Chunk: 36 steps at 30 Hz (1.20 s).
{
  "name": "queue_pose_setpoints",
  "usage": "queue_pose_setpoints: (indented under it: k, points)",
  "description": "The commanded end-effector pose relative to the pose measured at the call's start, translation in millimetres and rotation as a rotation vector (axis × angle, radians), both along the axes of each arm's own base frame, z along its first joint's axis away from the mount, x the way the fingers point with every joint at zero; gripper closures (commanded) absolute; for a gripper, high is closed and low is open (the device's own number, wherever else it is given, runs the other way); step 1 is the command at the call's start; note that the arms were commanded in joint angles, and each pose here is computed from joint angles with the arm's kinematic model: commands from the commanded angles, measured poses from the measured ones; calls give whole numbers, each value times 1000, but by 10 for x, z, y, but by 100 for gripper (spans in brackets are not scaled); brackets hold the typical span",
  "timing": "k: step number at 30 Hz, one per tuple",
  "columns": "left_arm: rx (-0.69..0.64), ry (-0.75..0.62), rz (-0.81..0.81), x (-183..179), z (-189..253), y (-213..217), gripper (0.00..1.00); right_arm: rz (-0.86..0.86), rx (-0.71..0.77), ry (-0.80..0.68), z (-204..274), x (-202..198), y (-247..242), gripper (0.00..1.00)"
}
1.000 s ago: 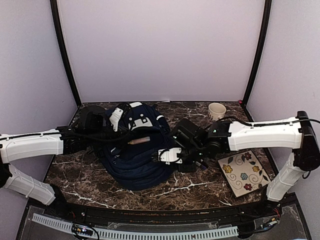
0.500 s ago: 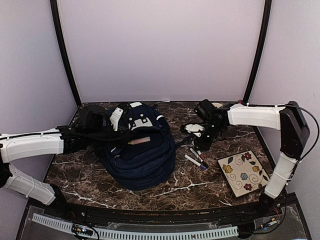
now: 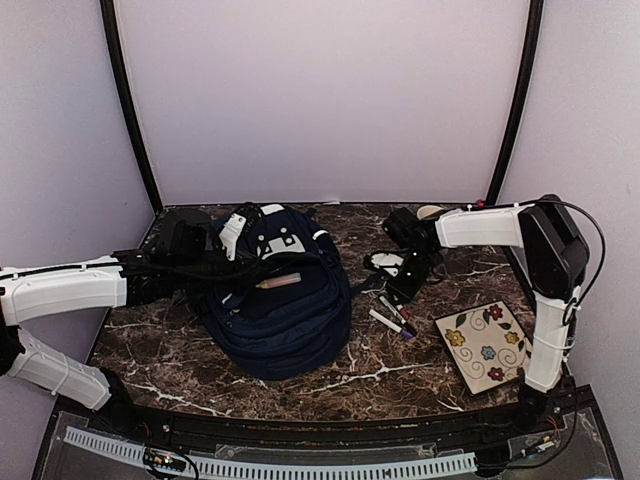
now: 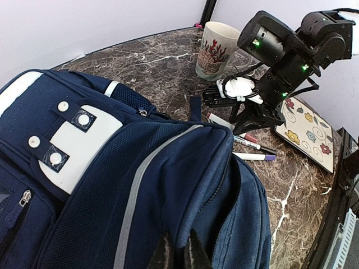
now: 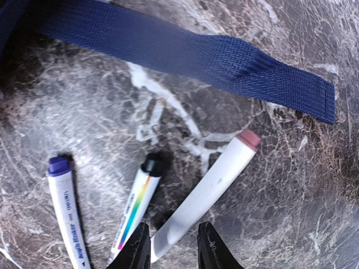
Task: Pack the student bag
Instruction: Pick up the pen from the center of the board, then place the pen in the upper front pocket of the bag.
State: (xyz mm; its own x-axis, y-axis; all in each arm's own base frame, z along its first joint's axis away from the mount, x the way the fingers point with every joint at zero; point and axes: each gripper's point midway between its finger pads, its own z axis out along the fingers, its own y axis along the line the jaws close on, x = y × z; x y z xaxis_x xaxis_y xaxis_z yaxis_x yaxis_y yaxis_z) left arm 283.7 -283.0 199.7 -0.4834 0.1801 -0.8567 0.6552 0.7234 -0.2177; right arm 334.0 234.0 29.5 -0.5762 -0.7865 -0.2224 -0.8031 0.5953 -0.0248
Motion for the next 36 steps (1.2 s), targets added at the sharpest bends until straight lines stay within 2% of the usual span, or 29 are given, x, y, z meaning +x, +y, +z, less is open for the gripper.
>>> queue_pose_setpoints:
  k: [1, 5, 10, 15, 20, 24, 32, 36]
  points:
    - [-90, -76, 1, 86, 375, -64, 100, -33, -24, -18, -27, 132, -36, 71]
    - [-87, -71, 1, 88, 354, -65, 100, -28, -62, -33, -82, 154, -100, 75]
    - [-85, -70, -2, 90, 334, -71, 100, -27, -73, -4, -148, 126, -159, 89]
    - [-82, -69, -6, 104, 327, -89, 100, -61, -44, 16, -97, 162, -168, 92]
    - [-79, -74, -5, 114, 339, -89, 100, -65, 30, -43, 293, 247, -76, 92]
    - [-84, -77, -5, 118, 342, -94, 100, -15, 165, -39, 669, 146, 133, 92]
    - [-53, -56, 29, 191, 282, -78, 100, 205, 313, -161, 1434, -259, 774, 93]
    - [-79, -42, 12, 168, 314, -113, 100, 363, 320, -260, 1646, -490, 1108, 94]
